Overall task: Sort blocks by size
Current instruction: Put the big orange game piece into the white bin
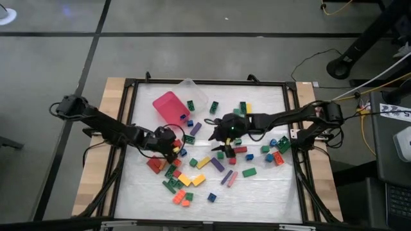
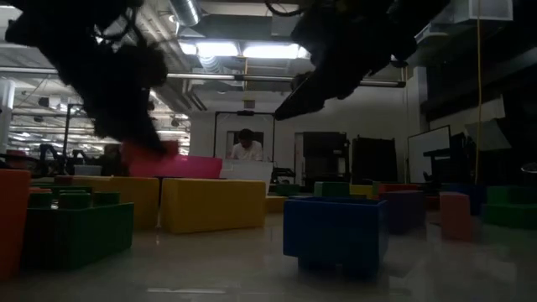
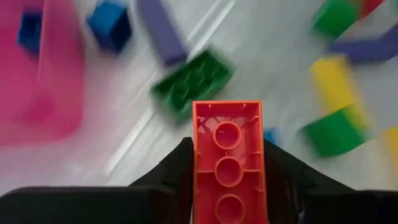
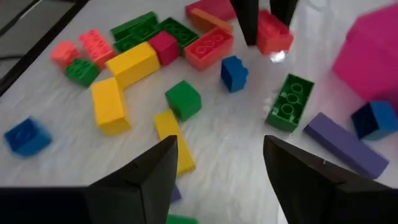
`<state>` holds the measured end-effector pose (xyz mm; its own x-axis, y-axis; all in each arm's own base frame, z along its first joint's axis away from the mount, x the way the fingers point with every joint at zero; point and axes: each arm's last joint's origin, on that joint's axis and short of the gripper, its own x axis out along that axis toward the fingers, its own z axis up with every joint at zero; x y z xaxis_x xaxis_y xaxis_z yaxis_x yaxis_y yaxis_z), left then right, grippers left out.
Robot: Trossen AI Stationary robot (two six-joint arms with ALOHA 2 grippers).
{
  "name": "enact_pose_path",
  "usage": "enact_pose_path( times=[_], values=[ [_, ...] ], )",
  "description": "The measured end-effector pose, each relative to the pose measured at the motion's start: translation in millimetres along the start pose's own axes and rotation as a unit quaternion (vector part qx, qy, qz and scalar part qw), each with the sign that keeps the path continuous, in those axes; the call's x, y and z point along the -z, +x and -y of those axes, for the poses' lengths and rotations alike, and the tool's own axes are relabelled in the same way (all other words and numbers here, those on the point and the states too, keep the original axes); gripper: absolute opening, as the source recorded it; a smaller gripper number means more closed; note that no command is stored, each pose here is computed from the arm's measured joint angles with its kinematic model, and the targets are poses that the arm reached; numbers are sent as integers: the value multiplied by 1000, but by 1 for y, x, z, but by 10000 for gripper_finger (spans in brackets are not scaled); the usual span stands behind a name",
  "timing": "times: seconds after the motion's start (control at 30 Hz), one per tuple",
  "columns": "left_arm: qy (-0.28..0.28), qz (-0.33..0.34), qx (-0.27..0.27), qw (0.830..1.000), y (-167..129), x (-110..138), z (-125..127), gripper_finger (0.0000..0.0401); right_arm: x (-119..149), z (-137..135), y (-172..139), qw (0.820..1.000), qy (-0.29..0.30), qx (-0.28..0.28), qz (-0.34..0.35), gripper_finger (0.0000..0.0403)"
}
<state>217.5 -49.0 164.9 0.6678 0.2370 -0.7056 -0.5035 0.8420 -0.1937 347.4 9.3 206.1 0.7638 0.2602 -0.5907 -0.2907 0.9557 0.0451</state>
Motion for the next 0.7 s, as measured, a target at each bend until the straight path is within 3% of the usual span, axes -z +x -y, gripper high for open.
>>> enact_pose_path(
  times=[0.17,0.4,0.7],
  values=[
    [14,96,18,995,-18,-28,-6,122,5,-9,22,998,53,43,3,237],
    [47,214,-102,970,-23,-67,-39,134,15,-23,47,993,115,41,0,237],
    [29,261,-186,947,4,-103,-92,144,17,-40,63,993,115,20,26,237]
  ],
)
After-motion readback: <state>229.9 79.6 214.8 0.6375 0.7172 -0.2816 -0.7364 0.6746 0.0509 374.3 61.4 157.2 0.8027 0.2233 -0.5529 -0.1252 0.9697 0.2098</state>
